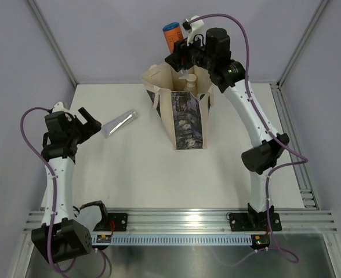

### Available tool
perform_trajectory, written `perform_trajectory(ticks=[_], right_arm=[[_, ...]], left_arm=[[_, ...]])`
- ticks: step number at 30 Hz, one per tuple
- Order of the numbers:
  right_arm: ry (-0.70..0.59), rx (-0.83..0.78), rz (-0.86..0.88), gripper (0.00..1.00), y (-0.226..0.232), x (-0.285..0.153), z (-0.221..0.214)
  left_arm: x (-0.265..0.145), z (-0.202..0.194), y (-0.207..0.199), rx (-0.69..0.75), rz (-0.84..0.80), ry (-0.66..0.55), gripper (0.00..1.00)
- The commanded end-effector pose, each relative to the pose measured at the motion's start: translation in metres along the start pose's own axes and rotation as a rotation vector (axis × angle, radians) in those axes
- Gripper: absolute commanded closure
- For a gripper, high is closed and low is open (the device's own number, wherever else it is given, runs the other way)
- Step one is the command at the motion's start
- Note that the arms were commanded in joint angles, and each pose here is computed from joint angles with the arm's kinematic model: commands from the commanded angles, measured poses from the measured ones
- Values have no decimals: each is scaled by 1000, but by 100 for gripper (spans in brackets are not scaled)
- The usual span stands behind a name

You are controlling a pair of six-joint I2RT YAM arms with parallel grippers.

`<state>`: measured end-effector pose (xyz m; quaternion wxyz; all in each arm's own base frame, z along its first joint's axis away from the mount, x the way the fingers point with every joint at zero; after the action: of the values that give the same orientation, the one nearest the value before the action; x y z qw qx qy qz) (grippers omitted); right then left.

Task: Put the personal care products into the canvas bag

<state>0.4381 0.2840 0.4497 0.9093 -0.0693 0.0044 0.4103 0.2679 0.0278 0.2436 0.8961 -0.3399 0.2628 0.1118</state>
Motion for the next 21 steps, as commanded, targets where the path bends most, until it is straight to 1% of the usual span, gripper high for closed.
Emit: perform_trajectory(ticks=[1,3,4,5,6,7,9,10,12,13,14,15,16,17,18,19,21], right_arm=[[11,-28,-105,100,-41,15,-23],[46,-16,-99,100,-48,15,-38],[93,-10,-81,100,-51,14,-56],[114,-8,-67,100,-51,13,-63],[154,-3,-45,100,-49,13,-78],[178,-23,13,100,-43,8,-84],[230,-20,61,100,-39,3,-104],[242,-36,117,100,-32,-4,-106],[278,-30,158,98,-25,-10,-119],[287,-34,177,94,-21,-15,-119],[303,-30,193,91,-19,-17,-123],[318,-30,207,86,-17,-19,-126],[355,-22,220,79,-14,-23,-133],[372,-21,220,77,-14,-24,-136],[387,-20,220,72,-14,-26,-137],[418,-17,222,61,-14,-28,-144],[437,-9,212,47,-15,-30,-146]], left_arm=[[-8,16,-2,87,-14,-92,1],[-8,15,-5,135,-50,-82,1],[-7,15,-7,155,-75,-86,1],[-6,15,-9,169,-96,-83,1],[-5,15,-14,189,-144,-82,1],[-4,13,-16,199,-172,-75,1],[2,6,-20,203,-229,-39,1],[3,8,-23,209,-251,-43,1],[10,5,-25,204,-273,-19,1],[13,7,-26,208,-282,-26,1],[20,5,-25,209,-282,-6,1],[24,7,-26,226,-284,-7,1],[29,6,-27,241,-278,3,1],[33,7,-28,258,-276,12,1],[46,0,-27,298,-256,52,1],[50,0,-36,333,-263,62,1],[71,-4,-33,385,-215,99,1]])
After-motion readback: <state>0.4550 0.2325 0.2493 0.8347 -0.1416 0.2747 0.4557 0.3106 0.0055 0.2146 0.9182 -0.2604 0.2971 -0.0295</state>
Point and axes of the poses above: each gripper's point midway between its finger pads, its own x axis out along the fingers, its own y axis along the line the jaws close on, z = x × y, the point moved 5 cm from there along -x, back along the fingers, and after that the axes turned 9 degrees about -x, right-handed, at the moved point
